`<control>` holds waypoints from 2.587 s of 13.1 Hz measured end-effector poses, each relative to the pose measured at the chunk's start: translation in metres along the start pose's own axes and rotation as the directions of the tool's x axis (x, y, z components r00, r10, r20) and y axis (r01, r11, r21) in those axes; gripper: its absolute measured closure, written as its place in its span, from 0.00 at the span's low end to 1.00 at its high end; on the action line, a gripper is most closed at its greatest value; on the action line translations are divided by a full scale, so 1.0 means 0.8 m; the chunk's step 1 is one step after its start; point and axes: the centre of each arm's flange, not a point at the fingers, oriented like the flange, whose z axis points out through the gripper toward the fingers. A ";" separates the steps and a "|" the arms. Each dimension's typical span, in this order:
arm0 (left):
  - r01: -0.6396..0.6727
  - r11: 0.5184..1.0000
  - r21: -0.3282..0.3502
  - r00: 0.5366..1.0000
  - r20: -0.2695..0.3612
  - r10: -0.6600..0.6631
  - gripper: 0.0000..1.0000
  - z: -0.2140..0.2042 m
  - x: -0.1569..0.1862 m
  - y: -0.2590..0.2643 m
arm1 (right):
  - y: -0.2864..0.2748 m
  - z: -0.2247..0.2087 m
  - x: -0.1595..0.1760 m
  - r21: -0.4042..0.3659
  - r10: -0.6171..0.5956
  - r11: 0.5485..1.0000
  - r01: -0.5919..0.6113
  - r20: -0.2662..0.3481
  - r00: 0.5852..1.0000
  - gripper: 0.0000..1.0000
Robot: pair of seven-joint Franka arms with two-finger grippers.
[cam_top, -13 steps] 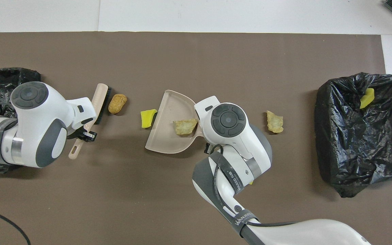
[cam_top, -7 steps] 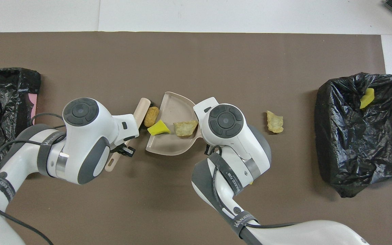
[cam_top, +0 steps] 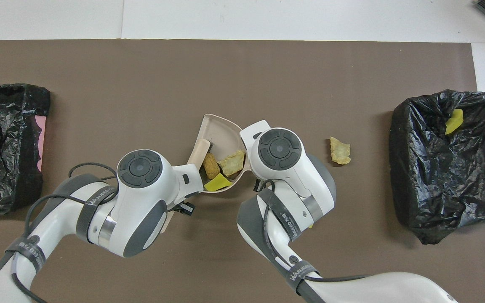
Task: Sweep and dump trash in bin
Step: 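Carry the loaded dustpan with the right gripper over the nearby black bag, then tip the dustpan with the right gripper to dump trash into the bag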
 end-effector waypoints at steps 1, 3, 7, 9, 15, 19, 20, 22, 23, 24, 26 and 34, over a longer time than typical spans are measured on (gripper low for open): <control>0.011 1.000 -0.002 1.000 0.011 -0.010 0.74 0.000 -0.001 -0.006 | 0.000 -0.001 0.000 -0.001 0.001 1.000 -0.001 -0.001 1.000 0.67; 0.062 0.998 -0.006 0.998 0.021 -0.062 0.74 -0.002 -0.002 -0.018 | 0.006 -0.011 -0.005 -0.008 0.003 1.000 -0.003 -0.008 1.000 0.67; 0.261 0.965 -0.006 0.965 0.016 -0.261 0.74 -0.007 0.001 -0.024 | 0.027 -0.049 -0.031 -0.031 -0.052 0.998 0.051 -0.031 0.998 0.67; 0.393 0.920 -0.001 0.919 0.016 -0.393 0.74 -0.007 0.000 -0.011 | 0.035 -0.072 -0.043 -0.025 -0.096 0.995 0.094 -0.076 0.992 0.67; 0.445 0.895 0.024 0.895 -0.011 -0.445 0.74 0.015 -0.037 0.112 | 0.097 -0.158 -0.151 0.056 -0.201 0.977 0.208 -0.110 0.973 0.67; 0.445 0.895 -0.015 0.895 -0.005 -0.445 0.74 0.028 -0.097 0.193 | 0.158 -0.192 -0.278 0.083 -0.282 0.953 0.292 -0.117 0.952 0.67; 0.444 0.896 -0.021 0.896 -0.001 -0.444 0.74 0.030 -0.111 0.207 | 0.172 -0.200 -0.309 0.085 -0.296 0.948 0.307 -0.120 0.947 0.67; 0.452 0.890 -0.053 0.892 0.035 -0.451 0.74 0.033 -0.133 0.225 | 0.197 -0.210 -0.378 0.088 -0.309 0.943 0.321 -0.127 0.942 0.67; 0.458 0.886 -0.066 0.889 0.048 -0.456 0.74 0.034 -0.139 0.229 | 0.209 -0.211 -0.418 0.085 -0.319 0.940 0.330 -0.124 0.940 0.67; 0.467 0.881 -0.073 0.884 0.055 -0.464 0.74 0.034 -0.141 0.230 | 0.219 -0.210 -0.460 0.080 -0.332 0.937 0.341 -0.110 0.937 0.67; 0.476 0.875 -0.083 0.879 0.056 -0.473 0.74 0.033 -0.142 0.229 | 0.232 -0.209 -0.538 0.087 -0.355 0.930 0.356 -0.033 0.934 0.67; 0.475 0.876 -0.085 0.880 0.047 -0.473 0.74 0.043 -0.145 0.239 | 0.273 -0.243 -0.701 -0.017 -0.402 0.895 0.445 0.401 0.823 0.67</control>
